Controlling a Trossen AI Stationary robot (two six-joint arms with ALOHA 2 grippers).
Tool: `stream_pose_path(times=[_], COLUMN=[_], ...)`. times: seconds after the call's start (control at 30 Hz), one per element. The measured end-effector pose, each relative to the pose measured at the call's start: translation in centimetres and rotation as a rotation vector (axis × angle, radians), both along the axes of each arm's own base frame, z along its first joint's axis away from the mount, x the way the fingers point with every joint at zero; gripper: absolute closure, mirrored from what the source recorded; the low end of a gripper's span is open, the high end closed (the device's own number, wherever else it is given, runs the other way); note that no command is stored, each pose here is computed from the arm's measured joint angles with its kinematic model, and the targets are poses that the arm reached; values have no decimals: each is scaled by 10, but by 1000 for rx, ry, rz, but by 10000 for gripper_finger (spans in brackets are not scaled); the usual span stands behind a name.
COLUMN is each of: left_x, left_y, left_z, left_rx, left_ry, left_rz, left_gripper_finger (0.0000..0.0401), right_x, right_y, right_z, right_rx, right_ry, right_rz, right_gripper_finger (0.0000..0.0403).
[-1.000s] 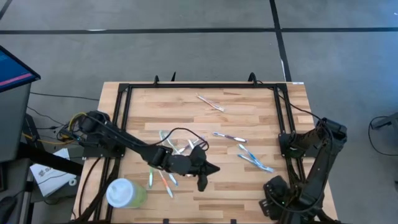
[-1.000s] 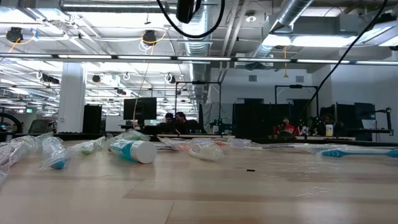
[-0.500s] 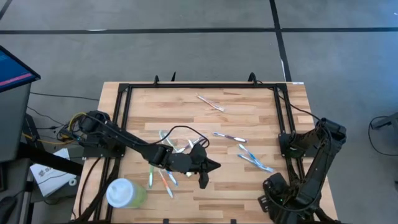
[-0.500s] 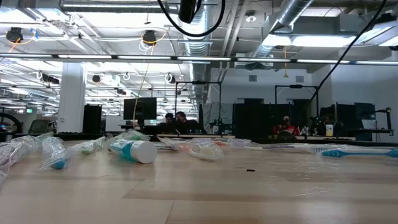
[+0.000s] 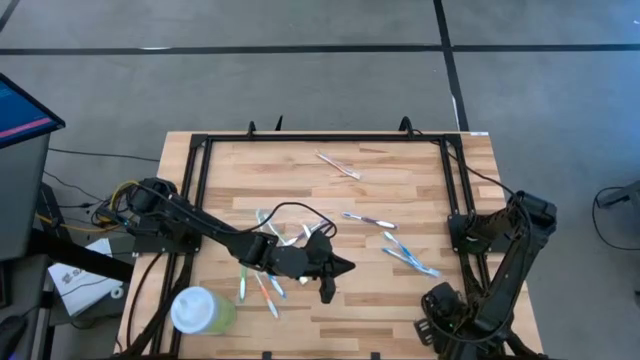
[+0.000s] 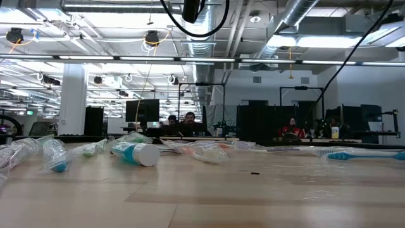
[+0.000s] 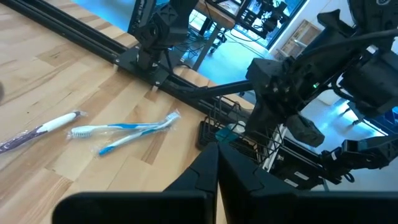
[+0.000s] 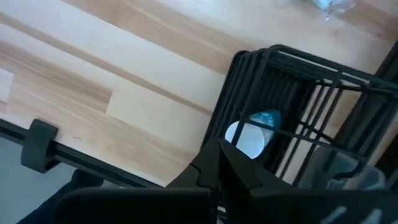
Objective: Pick & Place toothbrushing station
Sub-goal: Put the right blue mouthwash bottle into the black organizer
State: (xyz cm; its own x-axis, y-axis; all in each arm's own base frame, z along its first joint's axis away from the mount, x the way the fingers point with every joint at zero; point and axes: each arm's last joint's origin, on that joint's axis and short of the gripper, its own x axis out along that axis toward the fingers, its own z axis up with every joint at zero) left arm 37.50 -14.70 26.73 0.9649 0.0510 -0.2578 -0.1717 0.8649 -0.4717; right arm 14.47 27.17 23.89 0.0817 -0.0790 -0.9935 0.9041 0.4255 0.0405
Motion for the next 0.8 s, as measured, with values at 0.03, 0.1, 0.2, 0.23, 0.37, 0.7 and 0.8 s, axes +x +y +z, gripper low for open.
stream_pose_path(times=[0.03, 0.1, 0.2, 0.23, 0.37, 0.7, 0.8], left_x=[0, 0, 0, 0, 1, 3, 3], left_y=[0, 0, 0, 0, 2, 8, 8], left_z=[0, 0, 0, 0, 0, 0, 0], left_rx=[0, 0, -4, -4, -4, 0, 0], left_ry=[0, 0, 0, 0, 0, 1, 1], left_rz=[0, 0, 1, 1, 5, 20, 20], left_gripper_finger=[401, 401, 401, 401, 401, 401, 401], right_x=[0, -1, -1, -1, -3, -8, -8], right_y=[-1, -1, -1, -1, 0, 3, 2], right_z=[2, 5, 11, 13, 15, -2, -2], right_rx=[-9, -22, -30, -33, -33, -6, -14], right_ry=[4, 9, -4, -5, -7, 11, 15], right_rz=[-1, 1, 1, 1, 8, 23, 23], right_gripper_finger=[403, 403, 403, 403, 403, 403, 403])
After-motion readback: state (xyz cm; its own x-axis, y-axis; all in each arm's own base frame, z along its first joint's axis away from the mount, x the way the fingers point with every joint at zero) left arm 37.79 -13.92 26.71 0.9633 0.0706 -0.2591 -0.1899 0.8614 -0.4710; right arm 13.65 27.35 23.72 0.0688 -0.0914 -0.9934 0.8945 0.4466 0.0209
